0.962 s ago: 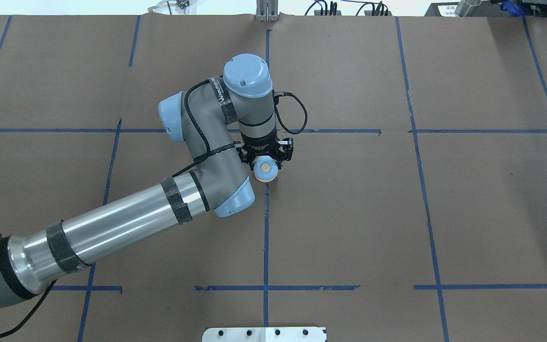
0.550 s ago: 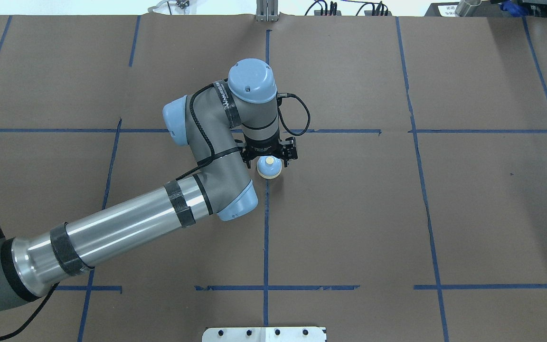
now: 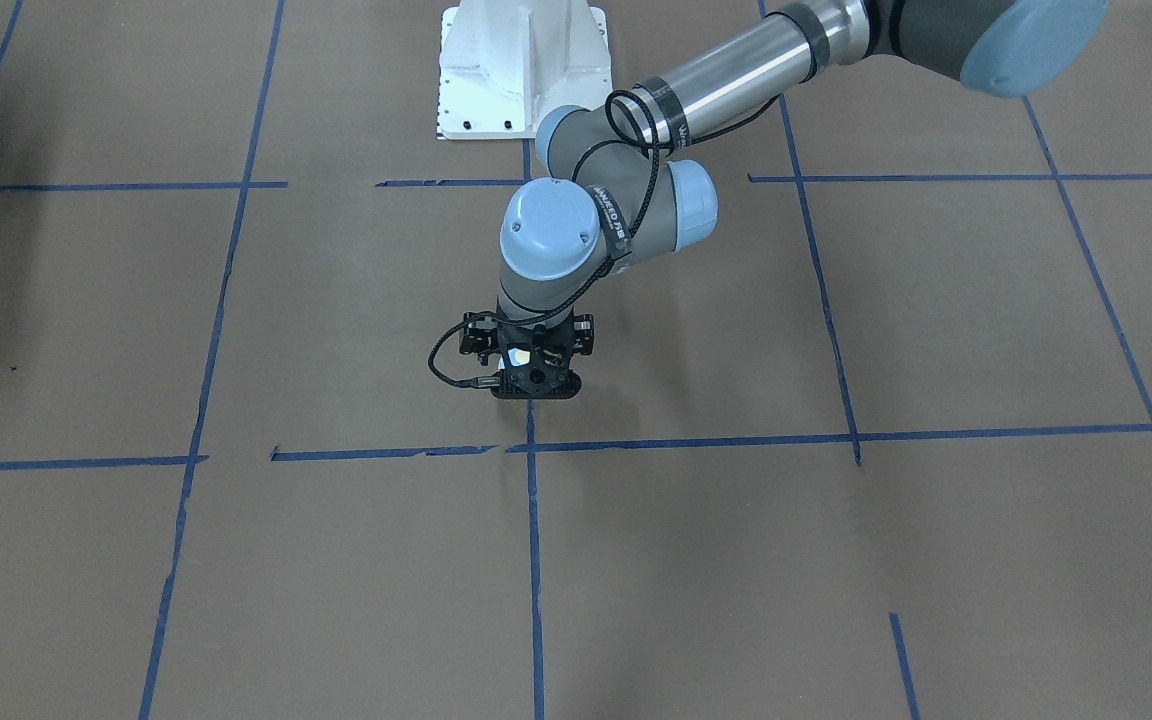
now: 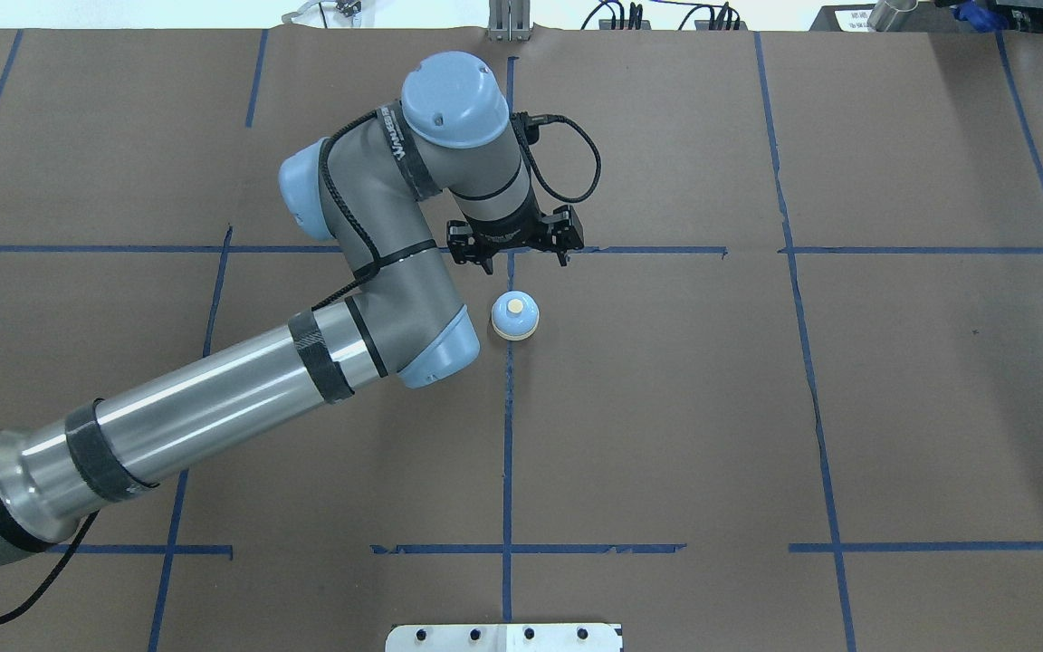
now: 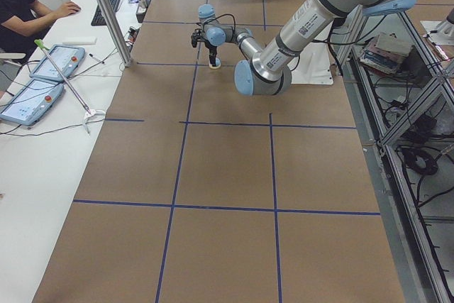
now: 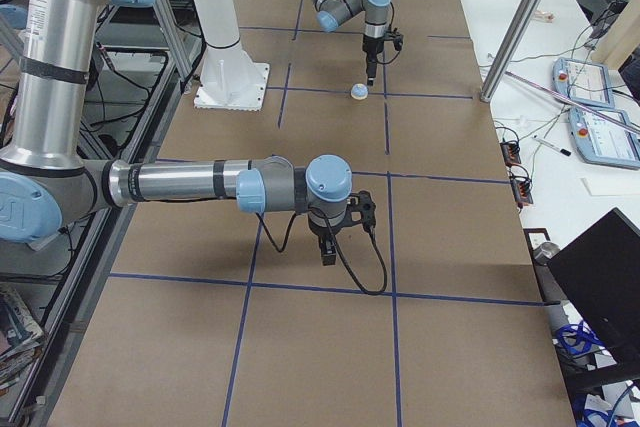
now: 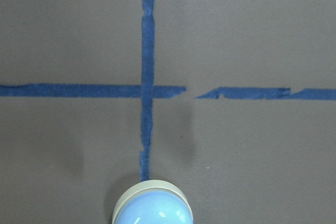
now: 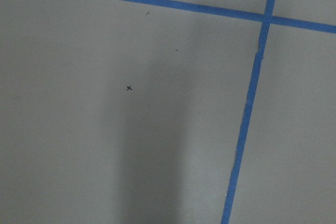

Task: Place and press bell with both arms
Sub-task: 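Lift the left gripper away while the right arm swings toward the bell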

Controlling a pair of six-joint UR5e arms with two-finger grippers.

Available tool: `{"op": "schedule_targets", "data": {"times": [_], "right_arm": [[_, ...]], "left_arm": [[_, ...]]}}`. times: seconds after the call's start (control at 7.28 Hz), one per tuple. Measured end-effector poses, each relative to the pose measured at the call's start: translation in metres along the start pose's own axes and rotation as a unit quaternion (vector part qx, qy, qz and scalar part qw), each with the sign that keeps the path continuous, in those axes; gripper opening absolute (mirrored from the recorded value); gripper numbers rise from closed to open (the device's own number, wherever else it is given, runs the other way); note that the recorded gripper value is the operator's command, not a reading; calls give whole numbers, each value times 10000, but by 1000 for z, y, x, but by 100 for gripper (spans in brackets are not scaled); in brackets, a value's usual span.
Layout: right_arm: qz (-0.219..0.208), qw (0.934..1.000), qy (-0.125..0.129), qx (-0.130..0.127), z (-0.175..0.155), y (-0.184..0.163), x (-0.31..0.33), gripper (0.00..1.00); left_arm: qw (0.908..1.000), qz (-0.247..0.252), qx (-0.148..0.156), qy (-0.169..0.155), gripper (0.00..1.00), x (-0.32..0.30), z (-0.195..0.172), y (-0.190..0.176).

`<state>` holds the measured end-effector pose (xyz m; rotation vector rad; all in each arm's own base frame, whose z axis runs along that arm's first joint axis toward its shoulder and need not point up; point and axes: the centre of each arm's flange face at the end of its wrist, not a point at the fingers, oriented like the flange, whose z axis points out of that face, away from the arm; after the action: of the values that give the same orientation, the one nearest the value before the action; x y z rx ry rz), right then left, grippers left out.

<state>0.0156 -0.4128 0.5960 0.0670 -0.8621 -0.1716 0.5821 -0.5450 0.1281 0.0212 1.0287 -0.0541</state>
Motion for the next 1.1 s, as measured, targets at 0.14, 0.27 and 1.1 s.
{"op": "schedule_targets", "data": {"times": [0.14,0.27,1.1], "right_arm": [[125,9999,-18,49,-2,-24,-21,100],[249,9996,-54,85,-3,-54,-52,100],[1140,9924,-277,367,31,-166,-383,98]], "left_arm": [[9998,-93,165,84,100,-15,-39,-1],[9994,-160,299,103,100,-47,-72,4],[9960,750,347,-331,100,-327,-177,44]]}}
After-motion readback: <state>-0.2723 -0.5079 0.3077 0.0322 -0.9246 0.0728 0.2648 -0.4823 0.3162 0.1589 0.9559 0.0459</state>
